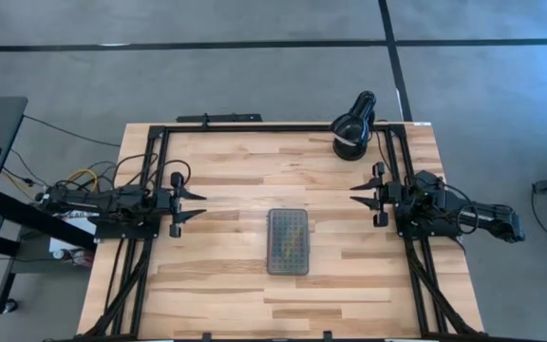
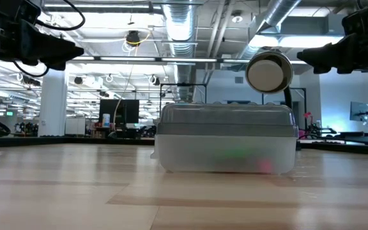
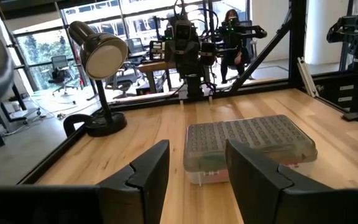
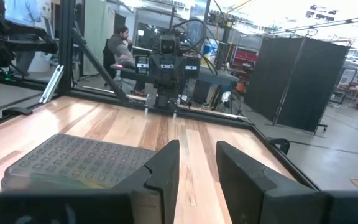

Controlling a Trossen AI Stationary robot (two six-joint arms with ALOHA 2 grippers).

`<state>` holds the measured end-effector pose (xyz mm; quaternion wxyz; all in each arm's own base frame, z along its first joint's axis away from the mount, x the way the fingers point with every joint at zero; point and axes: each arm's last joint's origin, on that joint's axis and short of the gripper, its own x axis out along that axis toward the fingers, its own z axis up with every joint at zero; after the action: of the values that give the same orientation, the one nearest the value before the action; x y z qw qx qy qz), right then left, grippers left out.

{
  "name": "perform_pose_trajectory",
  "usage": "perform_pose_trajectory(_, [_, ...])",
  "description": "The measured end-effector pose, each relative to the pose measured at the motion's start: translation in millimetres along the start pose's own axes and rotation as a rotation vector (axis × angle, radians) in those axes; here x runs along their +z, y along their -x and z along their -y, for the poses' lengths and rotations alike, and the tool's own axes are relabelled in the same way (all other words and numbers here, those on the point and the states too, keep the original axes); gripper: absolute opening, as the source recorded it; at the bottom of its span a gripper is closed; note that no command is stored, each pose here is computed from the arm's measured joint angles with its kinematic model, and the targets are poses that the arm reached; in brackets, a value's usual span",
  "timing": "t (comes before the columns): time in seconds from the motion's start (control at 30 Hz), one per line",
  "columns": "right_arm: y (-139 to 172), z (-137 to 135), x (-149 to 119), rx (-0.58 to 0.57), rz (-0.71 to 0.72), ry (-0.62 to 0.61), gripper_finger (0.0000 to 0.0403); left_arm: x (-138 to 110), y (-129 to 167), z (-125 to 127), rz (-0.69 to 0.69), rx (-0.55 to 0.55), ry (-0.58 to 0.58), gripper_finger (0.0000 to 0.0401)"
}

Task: Pick & place school supplies into a supply box
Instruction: Return to Home Position

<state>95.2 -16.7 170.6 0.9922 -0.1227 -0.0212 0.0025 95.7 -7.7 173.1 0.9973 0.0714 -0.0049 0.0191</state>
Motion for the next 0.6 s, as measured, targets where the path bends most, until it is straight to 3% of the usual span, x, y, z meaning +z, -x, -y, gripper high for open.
perform_pose_trajectory(0.37, [0.0, 0.0, 0.0, 0.0, 0.0, 0.0, 0.0102, 1.3, -0.1, -0.2, 0.018, 0.004, -0.028, 0.0153])
perform_pose_trajectory(0.47, [0.0, 0.0, 0.0, 0.0, 0.0, 0.0, 0.0102, 1.7, -0.1, -0.5, 0.022, 0.012, 0.037, 0.0153])
perform_pose_trajectory(0.6, [0.0, 0.0, 0.0, 0.0, 0.0, 0.0, 0.0102, 0.6, 0.1, -4.0, -0.001, 0.129, 0.12, 0.0153])
